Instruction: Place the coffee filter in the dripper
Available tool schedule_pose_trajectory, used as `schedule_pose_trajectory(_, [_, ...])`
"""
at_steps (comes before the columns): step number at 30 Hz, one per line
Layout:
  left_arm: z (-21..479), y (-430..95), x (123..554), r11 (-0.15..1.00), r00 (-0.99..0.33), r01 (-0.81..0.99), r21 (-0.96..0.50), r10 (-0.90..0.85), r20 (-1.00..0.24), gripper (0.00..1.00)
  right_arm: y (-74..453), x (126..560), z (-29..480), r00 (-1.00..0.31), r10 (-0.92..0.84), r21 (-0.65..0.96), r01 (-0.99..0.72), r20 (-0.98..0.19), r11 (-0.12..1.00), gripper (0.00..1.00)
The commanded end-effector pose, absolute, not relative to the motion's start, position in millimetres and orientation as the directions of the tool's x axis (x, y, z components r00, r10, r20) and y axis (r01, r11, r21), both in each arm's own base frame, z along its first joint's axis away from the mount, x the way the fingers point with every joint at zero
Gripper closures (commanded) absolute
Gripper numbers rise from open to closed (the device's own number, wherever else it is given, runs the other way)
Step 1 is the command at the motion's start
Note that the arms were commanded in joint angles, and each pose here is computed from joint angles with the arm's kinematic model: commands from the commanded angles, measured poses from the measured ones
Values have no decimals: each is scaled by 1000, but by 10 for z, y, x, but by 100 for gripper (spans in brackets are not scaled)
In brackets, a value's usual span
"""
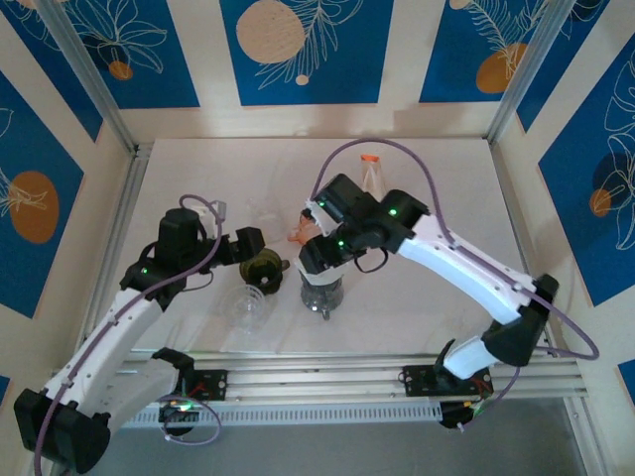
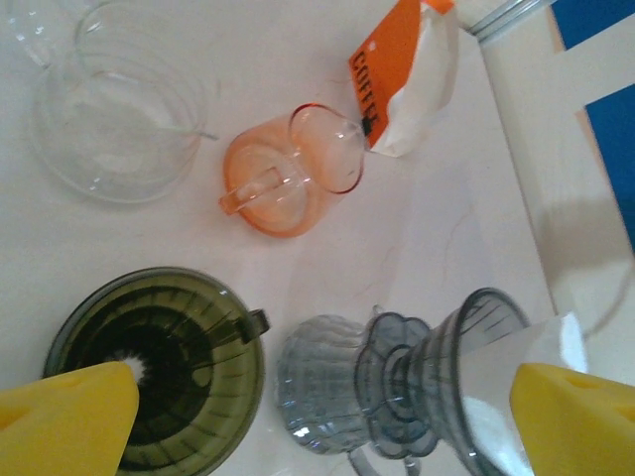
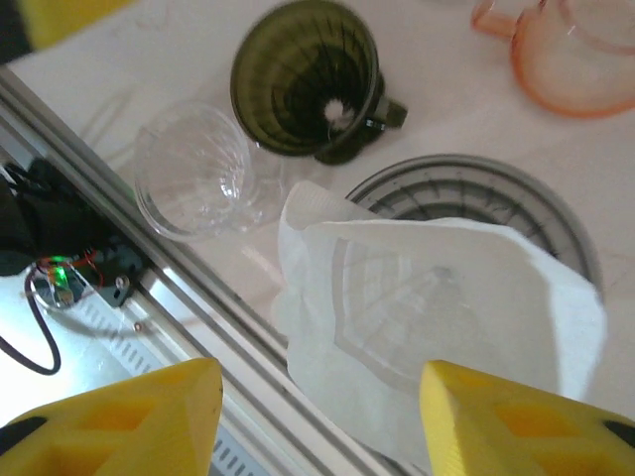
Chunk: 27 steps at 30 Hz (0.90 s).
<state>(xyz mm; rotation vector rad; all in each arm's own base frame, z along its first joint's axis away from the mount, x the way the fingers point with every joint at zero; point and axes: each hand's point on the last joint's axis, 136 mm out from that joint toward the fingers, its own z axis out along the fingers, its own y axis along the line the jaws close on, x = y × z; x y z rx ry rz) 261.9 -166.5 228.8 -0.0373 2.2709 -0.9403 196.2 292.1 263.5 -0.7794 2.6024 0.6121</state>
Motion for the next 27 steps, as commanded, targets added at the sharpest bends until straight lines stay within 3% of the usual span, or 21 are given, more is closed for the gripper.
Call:
schedule_pose_trajectory(1, [2528,-1869,2569,686,-775,315,-656,-214,-595,6,2809,2108,2834,-730,-371,230,-579,-574,782,44])
schedule_pose_trajectory(4, [2571,-2057,2472,686,-774,388,-616,-120,-622,13,2649,2278,2812,-673,-398,119,-585,-623,802,46])
schedule_pose_trajectory(6, [2571,-2166,2410,688,-785,419,-592,-53,-618,18,2593,2331,2681,-719,-410,147,-574,-562,805,55])
schedule_pose_trajectory(8, [2550,-2261,2350,674,-803,439,-594,-3,-596,20,2587,2362,2544,-753,-423,177,-570,-505,802,58])
schedule_pose_trajectory(11, [2521,-2360,2254,653,-818,466,-598,60,-572,20,2584,2395,2384,-772,-448,187,-572,-450,799,51])
schedule_pose_trajectory(15, [2499,-2456,2150,621,-824,495,-608,115,-554,19,2541,2472,2218,-787,-465,168,-564,-406,808,50])
schedule_pose_trajectory(27, [2418,-2478,2179,635,-839,472,-612,110,-533,18,2616,2384,2060,-799,-490,203,-575,-347,793,66])
